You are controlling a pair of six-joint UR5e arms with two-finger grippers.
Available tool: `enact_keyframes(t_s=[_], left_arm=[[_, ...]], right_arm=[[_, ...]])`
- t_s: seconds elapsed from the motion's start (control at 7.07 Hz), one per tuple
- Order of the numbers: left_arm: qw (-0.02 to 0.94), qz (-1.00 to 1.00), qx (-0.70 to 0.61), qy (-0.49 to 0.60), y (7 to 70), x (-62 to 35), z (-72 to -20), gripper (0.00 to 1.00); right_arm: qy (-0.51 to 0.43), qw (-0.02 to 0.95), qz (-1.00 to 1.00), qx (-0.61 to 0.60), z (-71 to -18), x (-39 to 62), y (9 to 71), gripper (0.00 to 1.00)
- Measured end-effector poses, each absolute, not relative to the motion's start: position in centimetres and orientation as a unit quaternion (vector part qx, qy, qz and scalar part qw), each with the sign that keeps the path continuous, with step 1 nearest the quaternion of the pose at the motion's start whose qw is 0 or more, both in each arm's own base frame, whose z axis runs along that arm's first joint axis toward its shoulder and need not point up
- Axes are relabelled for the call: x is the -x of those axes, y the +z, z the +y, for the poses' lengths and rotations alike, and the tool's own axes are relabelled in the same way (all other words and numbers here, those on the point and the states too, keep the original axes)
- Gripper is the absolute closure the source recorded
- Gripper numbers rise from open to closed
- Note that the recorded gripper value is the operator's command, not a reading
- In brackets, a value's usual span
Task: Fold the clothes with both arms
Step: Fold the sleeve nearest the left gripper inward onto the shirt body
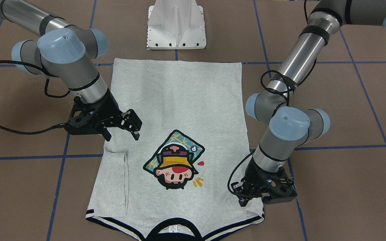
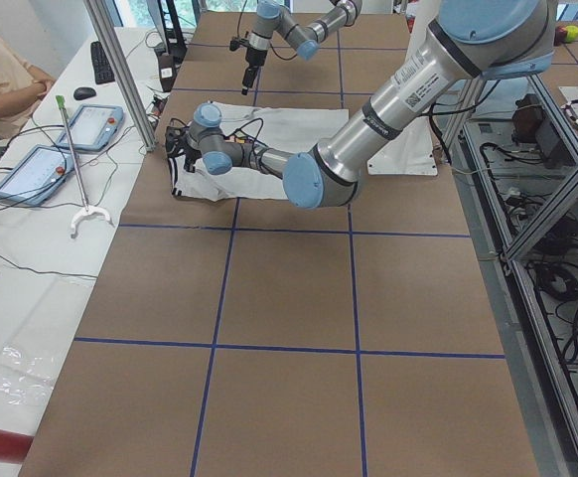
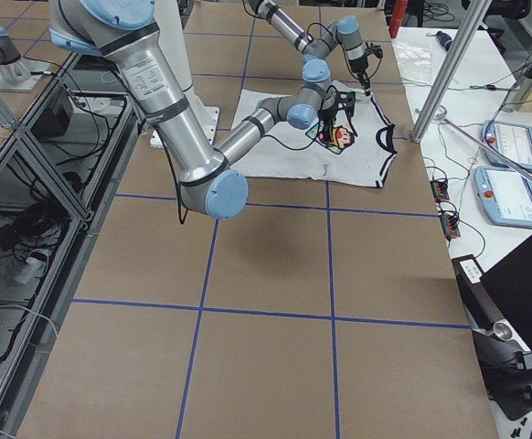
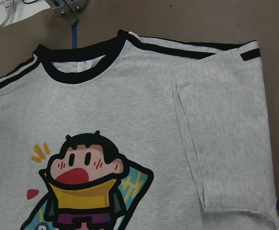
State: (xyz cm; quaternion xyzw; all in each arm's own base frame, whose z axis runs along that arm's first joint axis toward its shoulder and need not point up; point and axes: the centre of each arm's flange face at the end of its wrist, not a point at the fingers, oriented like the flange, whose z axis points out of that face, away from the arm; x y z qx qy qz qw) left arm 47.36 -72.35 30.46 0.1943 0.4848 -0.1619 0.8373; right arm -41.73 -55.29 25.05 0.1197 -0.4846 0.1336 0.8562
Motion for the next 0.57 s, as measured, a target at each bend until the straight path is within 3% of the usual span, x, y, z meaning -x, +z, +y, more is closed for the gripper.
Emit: enact_keyframes(t_s=[0.42,0.57], left_arm=[[0.842,0.466,-0.210,-0.172,30.8,-49.0,-72.6,1.00],[0.843,0.462,-0.213,-0.173,30.9,-49.6,-72.5,0.91]], right_arm=[[0.135,0.858,-0.482,-0.117,-55.3,41.8,25.5,0.00],[0.135,0.858,-0.481,-0.117,-55.4,41.8,25.6,0.00]])
